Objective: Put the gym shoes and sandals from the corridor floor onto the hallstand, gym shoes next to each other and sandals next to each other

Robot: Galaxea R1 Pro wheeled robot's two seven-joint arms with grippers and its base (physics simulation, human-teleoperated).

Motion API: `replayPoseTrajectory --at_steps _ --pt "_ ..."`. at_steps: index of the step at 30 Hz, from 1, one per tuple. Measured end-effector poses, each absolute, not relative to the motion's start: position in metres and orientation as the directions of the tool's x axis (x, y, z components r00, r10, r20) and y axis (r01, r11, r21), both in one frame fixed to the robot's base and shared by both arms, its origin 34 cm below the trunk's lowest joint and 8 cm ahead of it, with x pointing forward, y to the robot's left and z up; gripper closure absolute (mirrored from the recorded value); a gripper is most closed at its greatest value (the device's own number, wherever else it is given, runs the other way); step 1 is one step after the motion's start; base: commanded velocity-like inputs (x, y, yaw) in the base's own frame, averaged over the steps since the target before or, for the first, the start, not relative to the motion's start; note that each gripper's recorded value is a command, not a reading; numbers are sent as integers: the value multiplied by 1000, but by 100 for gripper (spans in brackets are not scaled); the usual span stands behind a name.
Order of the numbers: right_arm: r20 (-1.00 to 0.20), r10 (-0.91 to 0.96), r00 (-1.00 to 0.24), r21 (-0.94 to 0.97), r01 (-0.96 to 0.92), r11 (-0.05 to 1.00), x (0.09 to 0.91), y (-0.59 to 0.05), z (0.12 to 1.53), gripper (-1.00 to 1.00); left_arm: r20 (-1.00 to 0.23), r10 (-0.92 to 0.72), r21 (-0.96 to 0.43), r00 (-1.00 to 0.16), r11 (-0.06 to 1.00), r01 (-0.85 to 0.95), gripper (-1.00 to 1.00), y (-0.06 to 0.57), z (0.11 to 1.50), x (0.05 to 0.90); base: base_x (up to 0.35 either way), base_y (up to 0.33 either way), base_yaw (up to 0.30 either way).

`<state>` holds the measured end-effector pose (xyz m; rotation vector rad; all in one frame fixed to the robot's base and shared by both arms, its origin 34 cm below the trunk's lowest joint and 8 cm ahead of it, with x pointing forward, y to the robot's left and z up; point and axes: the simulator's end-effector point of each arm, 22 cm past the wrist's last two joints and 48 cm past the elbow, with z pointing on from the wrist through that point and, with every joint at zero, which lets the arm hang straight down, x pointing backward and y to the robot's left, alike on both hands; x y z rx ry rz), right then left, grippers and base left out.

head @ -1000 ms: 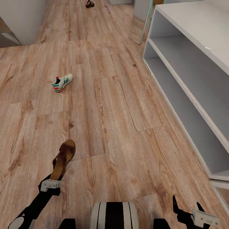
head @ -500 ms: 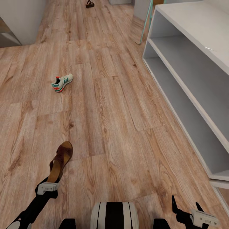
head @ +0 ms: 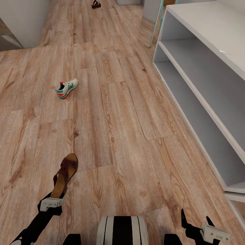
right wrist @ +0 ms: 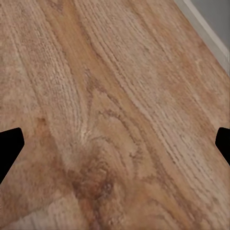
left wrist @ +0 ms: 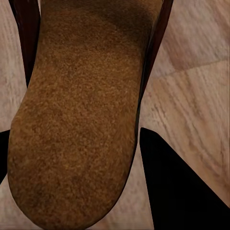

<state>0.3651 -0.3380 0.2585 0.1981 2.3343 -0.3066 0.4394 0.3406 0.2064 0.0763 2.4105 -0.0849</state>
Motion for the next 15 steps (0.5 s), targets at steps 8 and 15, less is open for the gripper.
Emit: replayPoseTrajectory --at_steps 8,15 --pt "-708 37 -705 -169 220 961 363 -339 257 -100 -663 29 -42 -748 996 76 100 341 205 437 0 0 0" --pt "-705 25 -708 -176 209 962 363 -341 257 -100 -675 34 -37 -737 996 80 100 341 207 439 0 0 0"
